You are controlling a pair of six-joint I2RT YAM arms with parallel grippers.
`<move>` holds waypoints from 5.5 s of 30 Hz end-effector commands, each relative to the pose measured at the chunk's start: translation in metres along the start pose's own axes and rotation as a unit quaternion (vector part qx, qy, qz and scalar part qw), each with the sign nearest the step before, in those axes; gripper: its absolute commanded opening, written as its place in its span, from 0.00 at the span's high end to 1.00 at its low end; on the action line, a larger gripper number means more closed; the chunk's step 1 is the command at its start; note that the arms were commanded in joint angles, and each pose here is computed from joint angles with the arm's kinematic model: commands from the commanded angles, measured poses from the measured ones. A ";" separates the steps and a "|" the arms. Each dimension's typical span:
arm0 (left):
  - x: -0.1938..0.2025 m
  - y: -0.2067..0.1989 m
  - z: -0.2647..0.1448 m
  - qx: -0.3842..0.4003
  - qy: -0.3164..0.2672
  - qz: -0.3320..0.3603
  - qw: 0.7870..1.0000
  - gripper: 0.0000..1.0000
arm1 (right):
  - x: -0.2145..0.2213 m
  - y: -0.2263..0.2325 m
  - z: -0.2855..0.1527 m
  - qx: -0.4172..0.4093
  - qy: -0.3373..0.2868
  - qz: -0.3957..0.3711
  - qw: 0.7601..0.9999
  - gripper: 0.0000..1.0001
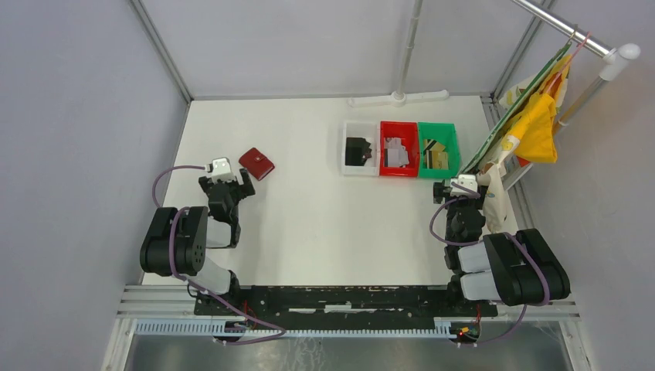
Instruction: Take the credit cards out of the card holder
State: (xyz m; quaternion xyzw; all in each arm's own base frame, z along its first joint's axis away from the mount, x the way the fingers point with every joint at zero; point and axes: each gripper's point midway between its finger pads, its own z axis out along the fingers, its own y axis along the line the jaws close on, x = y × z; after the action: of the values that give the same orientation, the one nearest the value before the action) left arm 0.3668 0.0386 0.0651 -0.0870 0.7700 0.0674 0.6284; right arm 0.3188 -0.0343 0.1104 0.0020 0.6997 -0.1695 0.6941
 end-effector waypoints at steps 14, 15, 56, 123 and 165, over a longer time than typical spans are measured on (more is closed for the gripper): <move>-0.021 -0.003 0.007 0.003 -0.034 -0.001 0.999 0.00 | 0.027 -0.002 -0.026 -0.012 0.030 -0.007 0.999 0.02; -0.021 -0.003 0.007 0.003 -0.034 -0.001 0.999 0.00 | 0.027 -0.001 -0.026 -0.012 0.030 -0.007 0.999 0.02; -0.068 -0.014 0.027 0.114 0.275 -0.047 0.953 0.00 | -0.019 0.183 -0.074 -0.159 0.234 0.100 0.954 0.02; -0.036 -0.038 0.106 0.195 0.314 -0.028 0.929 0.37 | -0.049 0.337 0.068 -0.196 0.346 0.129 0.909 0.92; 0.063 -0.079 -0.045 0.406 0.404 0.177 0.800 0.74 | -0.064 0.383 0.036 -0.220 0.378 0.232 0.869 1.00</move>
State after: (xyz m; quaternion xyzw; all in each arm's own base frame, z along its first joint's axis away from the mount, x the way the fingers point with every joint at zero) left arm 0.3887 -0.0381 0.0369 0.2437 0.9104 -0.1591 0.2941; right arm 0.4565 0.3041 0.0849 0.0601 0.9020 0.1243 0.4090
